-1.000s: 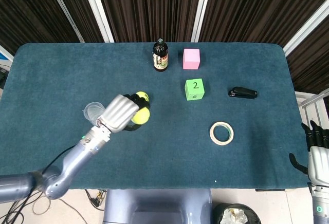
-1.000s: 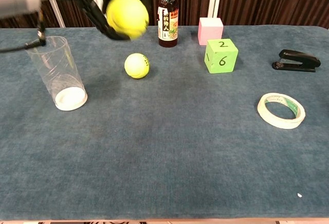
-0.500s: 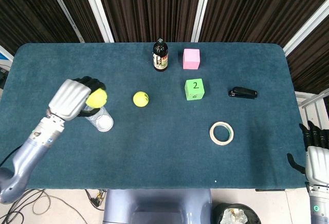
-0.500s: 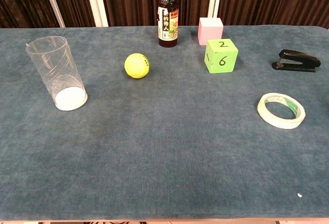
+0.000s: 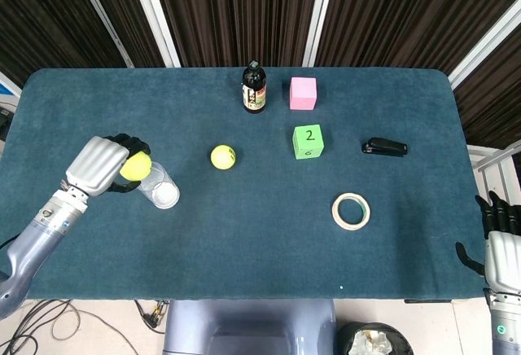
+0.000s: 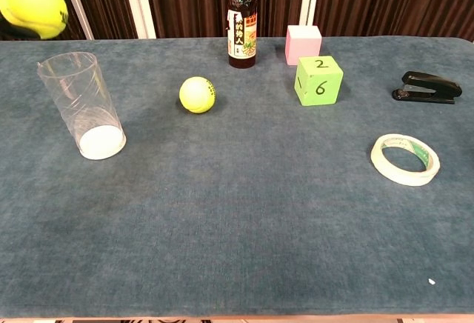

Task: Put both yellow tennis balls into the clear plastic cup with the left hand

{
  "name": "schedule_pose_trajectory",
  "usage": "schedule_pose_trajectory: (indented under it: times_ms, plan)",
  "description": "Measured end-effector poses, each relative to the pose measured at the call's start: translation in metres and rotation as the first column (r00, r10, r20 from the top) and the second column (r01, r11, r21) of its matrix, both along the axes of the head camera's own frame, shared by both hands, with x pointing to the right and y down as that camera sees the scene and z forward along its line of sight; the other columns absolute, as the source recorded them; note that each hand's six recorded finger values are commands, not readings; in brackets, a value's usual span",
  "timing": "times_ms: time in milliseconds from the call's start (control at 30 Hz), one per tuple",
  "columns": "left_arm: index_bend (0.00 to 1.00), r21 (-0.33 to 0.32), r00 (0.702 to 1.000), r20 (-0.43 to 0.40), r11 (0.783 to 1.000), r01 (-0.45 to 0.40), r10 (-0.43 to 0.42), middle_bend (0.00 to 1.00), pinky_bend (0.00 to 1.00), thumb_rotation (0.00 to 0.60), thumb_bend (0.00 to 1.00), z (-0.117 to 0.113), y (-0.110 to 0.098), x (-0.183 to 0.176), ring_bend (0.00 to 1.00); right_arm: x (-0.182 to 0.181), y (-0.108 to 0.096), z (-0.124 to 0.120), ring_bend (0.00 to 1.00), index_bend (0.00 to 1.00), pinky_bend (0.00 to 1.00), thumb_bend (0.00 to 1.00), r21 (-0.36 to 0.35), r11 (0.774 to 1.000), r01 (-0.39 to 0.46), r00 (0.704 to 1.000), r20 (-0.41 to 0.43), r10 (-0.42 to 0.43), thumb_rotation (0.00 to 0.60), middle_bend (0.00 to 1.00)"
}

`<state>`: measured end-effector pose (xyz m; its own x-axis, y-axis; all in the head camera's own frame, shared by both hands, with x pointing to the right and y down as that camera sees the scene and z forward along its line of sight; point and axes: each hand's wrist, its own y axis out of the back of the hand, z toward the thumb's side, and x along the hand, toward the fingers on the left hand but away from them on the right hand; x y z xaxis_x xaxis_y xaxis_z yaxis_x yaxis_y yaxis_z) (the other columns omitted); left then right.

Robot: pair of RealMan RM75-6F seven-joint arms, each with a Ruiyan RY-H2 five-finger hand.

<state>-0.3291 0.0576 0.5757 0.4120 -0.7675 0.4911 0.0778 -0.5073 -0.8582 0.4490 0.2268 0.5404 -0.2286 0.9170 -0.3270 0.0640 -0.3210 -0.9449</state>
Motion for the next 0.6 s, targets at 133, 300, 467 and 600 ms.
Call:
schedule_pose_trajectory:
  times_ms: [133, 300, 467, 600]
  plan:
    - [0.37, -0.014, 1.000, 0.012, 1.000, 0.001, 0.000, 0.45, 0.53, 0.600, 0.22, 0.007, 0.001, -0.003, 0.31, 0.001, 0.000, 0.001, 0.06, 0.11, 0.01, 0.35, -0.003, 1.000, -0.004, 1.000, 0.001, 0.004, 0.600, 0.03]
    - [0.36, -0.026, 1.000, 0.003, 1.000, -0.007, 0.007, 0.41, 0.52, 0.600, 0.15, 0.011, 0.002, 0.004, 0.29, 0.000, 0.000, 0.002, 0.06, 0.11, 0.01, 0.35, -0.007, 1.000, -0.001, 1.000, 0.003, 0.001, 0.600, 0.03]
    - [0.30, -0.042, 0.999, 0.022, 0.999, -0.025, 0.026, 0.31, 0.49, 0.600, 0.06, 0.013, 0.004, 0.008, 0.24, 0.000, -0.001, 0.001, 0.06, 0.11, 0.01, 0.35, 0.001, 1.000, -0.006, 1.000, 0.006, 0.006, 0.600, 0.03]
    - [0.30, -0.081, 1.000, 0.024, 0.997, -0.009, 0.011, 0.30, 0.49, 0.600, 0.04, 0.015, 0.006, 0.009, 0.24, 0.001, -0.001, -0.001, 0.06, 0.11, 0.01, 0.35, 0.005, 1.000, -0.011, 1.000, 0.007, 0.011, 0.600, 0.03]
